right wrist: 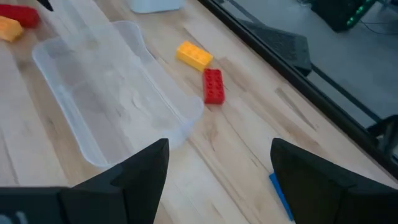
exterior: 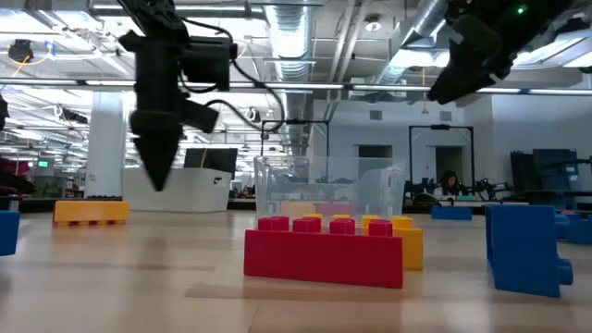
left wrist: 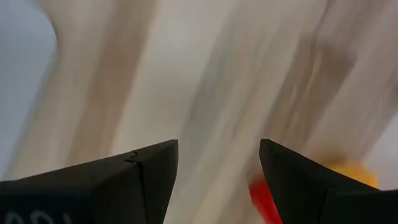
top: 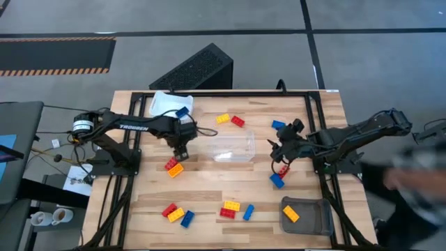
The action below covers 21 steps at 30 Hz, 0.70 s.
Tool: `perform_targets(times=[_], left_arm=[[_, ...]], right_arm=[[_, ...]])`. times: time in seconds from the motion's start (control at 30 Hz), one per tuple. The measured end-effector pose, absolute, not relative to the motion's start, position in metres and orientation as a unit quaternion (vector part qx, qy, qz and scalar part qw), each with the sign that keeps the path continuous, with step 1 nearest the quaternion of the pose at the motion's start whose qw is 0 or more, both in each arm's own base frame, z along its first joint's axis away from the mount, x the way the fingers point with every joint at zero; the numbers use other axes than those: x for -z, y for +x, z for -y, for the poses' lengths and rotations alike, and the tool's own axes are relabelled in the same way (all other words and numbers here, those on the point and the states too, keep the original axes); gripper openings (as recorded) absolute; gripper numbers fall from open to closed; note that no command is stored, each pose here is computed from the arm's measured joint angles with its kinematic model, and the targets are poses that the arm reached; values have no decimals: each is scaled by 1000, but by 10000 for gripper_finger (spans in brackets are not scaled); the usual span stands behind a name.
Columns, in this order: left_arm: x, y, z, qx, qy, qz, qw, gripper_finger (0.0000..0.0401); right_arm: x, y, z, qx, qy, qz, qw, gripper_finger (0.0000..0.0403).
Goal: Sort & place blocks by color
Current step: Put the red game piece into the transparent bin
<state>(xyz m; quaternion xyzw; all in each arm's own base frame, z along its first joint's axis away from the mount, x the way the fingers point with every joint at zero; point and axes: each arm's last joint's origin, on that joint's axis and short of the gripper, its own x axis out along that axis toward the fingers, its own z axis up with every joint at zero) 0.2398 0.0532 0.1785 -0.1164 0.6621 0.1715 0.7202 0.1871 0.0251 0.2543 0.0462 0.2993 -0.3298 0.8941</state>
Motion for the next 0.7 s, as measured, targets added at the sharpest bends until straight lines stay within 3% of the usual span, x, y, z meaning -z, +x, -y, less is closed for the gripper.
perform_targets(times=[0.17,0.7], left_arm=[[-178,235,-33,-169,-100,-692,694,210],[-162,223,-4,-134,-63,-721,677,210]], right_arm=[[-257,190,-27,320,45,-285,902,301],[-257,192,-20,332,43,-286,898,302]])
